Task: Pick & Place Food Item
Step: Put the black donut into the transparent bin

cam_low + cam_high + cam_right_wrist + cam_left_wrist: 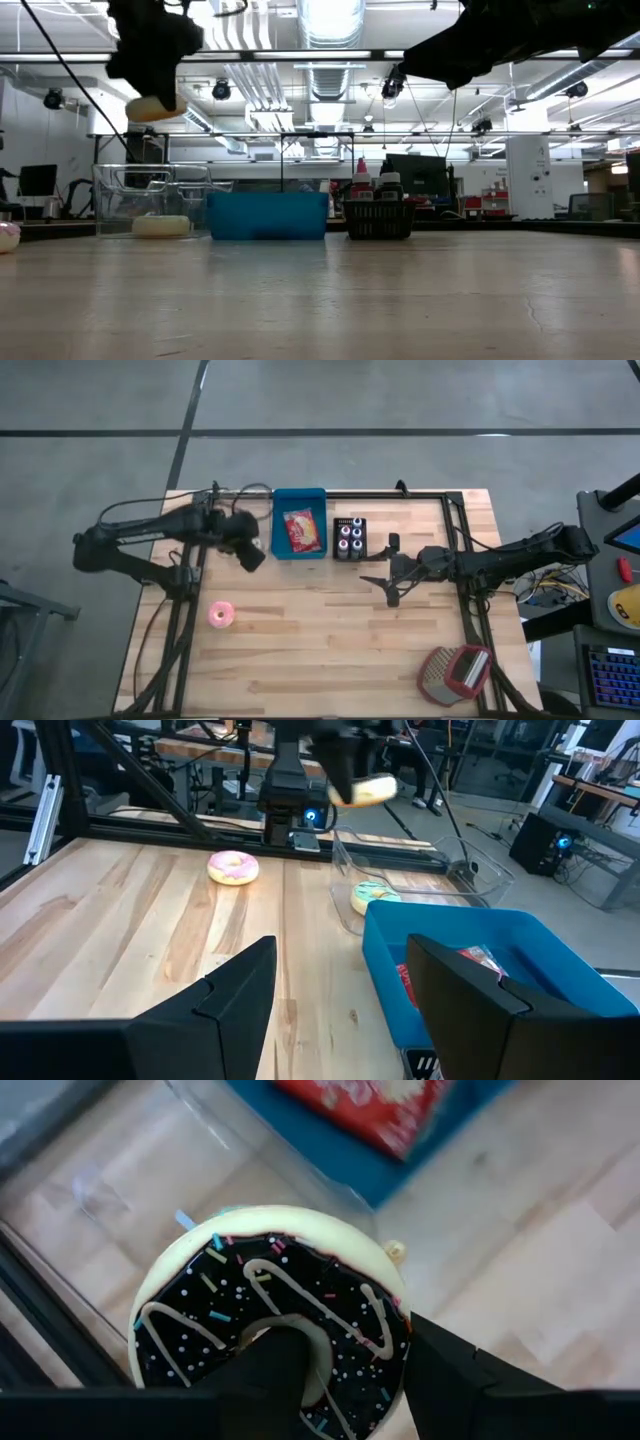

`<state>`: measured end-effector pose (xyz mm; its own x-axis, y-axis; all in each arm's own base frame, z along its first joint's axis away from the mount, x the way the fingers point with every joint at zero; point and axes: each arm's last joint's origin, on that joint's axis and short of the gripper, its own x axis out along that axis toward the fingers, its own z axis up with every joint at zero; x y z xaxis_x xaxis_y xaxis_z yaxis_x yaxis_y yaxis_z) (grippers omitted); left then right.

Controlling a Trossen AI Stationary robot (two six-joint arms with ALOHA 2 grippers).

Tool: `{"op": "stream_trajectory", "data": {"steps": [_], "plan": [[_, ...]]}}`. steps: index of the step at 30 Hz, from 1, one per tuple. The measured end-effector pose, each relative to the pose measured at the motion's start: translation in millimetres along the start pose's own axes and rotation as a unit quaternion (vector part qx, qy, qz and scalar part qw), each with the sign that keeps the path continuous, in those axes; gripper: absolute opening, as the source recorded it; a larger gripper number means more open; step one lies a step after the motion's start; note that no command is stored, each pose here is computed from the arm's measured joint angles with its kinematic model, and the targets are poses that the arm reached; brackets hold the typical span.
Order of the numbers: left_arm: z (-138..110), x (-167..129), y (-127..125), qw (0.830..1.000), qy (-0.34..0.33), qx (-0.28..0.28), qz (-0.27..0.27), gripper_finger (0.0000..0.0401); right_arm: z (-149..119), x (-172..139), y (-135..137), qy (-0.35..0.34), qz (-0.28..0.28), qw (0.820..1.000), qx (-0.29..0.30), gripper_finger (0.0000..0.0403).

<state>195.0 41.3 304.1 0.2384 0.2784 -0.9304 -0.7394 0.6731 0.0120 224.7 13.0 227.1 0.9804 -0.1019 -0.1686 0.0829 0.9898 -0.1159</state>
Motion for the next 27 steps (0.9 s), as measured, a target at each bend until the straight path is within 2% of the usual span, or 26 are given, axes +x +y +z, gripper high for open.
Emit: {"op": "stream_trajectory", "data": {"steps": [5,11,17,27], "plan": [[20.7,9.9,19.5,1.000,-0.013,-0.011,0.008,0.0147,0.0,0.0,-0.1,0.000,0.000,1.000,0.000,0.0221],[31.7,23.7,29.7,1.000,0.010,-0.013,0.022,0.0147,0.0,0.0,0.0,0.000,0.000,1.000,0.000,0.0221],[41.4,48.5,30.1,0.997,0.055,0.018,0.044,0.0147,0.0,0.0,0.0,0.000,0.000,1.000,0.000,0.0221],[49.4,78.7,25.1,0.992,0.103,0.029,0.063,0.0147,0.0,0.0,0.0,0.000,0.000,1.000,0.000,0.0221]]}}
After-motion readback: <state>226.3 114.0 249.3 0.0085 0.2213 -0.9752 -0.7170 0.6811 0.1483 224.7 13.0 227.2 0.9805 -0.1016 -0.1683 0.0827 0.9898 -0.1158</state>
